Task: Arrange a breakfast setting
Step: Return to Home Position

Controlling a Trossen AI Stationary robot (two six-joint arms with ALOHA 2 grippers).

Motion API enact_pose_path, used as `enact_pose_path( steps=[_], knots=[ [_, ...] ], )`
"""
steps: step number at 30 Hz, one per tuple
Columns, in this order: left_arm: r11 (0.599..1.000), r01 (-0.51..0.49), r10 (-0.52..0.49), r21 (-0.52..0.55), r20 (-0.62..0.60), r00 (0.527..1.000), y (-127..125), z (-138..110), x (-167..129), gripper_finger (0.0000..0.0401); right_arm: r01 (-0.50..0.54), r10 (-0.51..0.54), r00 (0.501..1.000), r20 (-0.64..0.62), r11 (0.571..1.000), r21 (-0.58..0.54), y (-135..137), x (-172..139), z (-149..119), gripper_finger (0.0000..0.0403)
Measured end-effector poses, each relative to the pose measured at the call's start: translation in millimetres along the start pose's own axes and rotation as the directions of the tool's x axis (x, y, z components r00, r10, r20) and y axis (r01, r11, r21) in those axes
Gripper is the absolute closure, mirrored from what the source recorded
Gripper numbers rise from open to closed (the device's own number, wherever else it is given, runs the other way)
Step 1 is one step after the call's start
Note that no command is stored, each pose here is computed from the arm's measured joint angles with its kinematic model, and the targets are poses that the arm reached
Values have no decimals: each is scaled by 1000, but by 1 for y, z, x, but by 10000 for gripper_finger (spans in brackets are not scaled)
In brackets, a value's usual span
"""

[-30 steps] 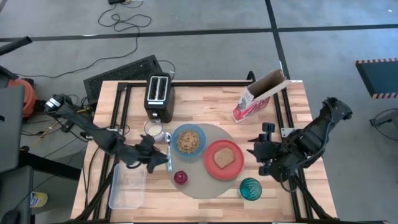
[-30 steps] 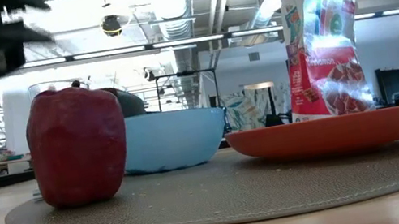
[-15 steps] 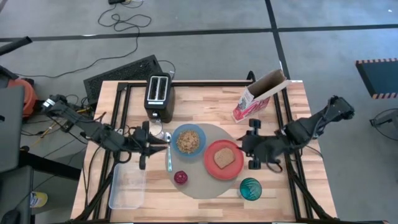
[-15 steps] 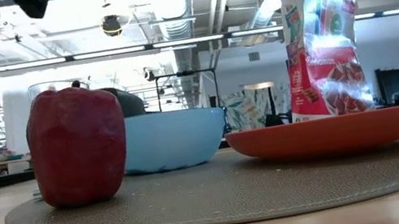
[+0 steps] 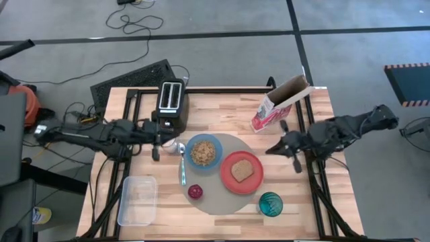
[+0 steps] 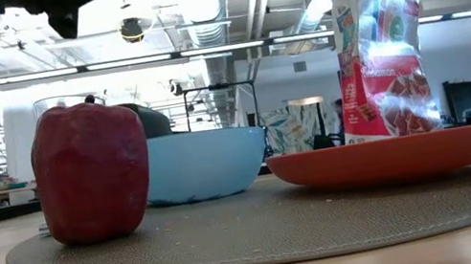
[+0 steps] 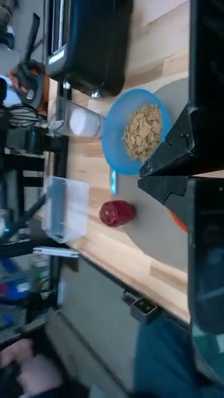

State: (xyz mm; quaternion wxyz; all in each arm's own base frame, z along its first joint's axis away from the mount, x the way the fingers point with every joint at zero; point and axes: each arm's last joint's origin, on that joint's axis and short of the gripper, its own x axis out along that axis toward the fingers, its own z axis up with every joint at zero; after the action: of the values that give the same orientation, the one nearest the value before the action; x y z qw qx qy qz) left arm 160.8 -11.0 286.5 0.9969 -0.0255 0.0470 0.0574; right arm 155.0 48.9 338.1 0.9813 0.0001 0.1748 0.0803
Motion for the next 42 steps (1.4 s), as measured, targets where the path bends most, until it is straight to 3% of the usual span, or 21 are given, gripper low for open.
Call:
enact_pose_path(
  steps=[7, 16, 21, 25, 31, 34, 42],
  knots=[
    [993, -98, 92, 63, 86, 992, 21, -18, -25, 401, 26, -39, 992, 122, 994, 105, -14, -26, -36, 362],
    [986, -169, 166, 8, 141, 976, 34, -56, -57, 401, 28, -71, 963, 259, 985, 168, -20, -37, -84, 384],
    [982, -188, 190, -27, 128, 973, 36, -66, -75, 401, 11, -75, 944, 320, 980, 198, -22, -40, -108, 371],
    [982, -186, 187, -26, 88, 978, 36, -71, -78, 401, -5, -74, 929, 361, 977, 213, -23, -37, -127, 361],
    [998, -49, 52, -24, 114, 992, 32, -74, -74, 401, -5, -84, 885, 458, 981, 192, -24, -18, -157, 379],
    [999, -31, 33, -12, 123, 992, 32, -77, -71, 401, -1, -96, 889, 447, 977, 212, -25, -8, -169, 380],
    [1000, -29, 27, 11, 116, 993, 32, -96, -61, 401, 26, -131, 885, 447, 972, 233, -27, -5, -173, 355]
  ],
)
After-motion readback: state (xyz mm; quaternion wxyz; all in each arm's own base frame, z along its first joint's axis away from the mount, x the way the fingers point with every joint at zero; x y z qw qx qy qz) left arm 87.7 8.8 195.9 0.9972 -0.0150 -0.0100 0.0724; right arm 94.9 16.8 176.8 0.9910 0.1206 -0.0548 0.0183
